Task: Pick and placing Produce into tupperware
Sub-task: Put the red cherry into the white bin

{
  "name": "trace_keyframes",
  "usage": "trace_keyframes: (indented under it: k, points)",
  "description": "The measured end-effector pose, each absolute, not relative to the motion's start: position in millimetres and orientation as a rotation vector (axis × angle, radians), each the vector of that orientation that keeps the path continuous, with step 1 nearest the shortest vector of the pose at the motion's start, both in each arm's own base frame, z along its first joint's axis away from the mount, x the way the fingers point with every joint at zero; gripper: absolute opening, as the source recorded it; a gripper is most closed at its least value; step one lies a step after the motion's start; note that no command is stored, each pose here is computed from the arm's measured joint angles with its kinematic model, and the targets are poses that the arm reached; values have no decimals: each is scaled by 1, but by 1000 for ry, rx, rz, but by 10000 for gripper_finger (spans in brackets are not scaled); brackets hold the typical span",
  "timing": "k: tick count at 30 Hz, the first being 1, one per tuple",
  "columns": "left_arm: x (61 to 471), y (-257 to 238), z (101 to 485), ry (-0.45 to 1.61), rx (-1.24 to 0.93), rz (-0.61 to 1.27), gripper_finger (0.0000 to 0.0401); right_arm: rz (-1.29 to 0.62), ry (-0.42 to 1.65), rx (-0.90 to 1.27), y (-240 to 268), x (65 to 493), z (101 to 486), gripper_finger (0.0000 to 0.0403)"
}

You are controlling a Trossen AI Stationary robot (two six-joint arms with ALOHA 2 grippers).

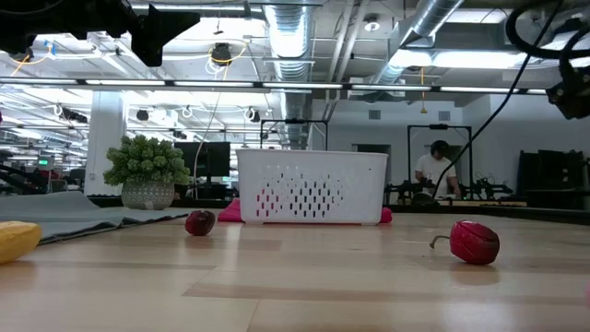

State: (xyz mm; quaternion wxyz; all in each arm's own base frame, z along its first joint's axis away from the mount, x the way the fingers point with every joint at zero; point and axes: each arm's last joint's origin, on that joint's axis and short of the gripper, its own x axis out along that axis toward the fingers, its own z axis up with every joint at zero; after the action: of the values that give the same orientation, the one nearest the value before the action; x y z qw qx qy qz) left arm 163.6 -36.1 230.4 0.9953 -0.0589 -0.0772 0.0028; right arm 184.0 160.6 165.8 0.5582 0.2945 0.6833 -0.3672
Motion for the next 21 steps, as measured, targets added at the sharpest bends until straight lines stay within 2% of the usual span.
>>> trace_keyframes:
  k: [12,21]
  points:
    - [164,-36,231,-156,-118,6,277,-852,1591,691,163,186,162,283]
    - [164,-36,231,-156,-119,5,277,-844,1586,697,162,186,159,241]
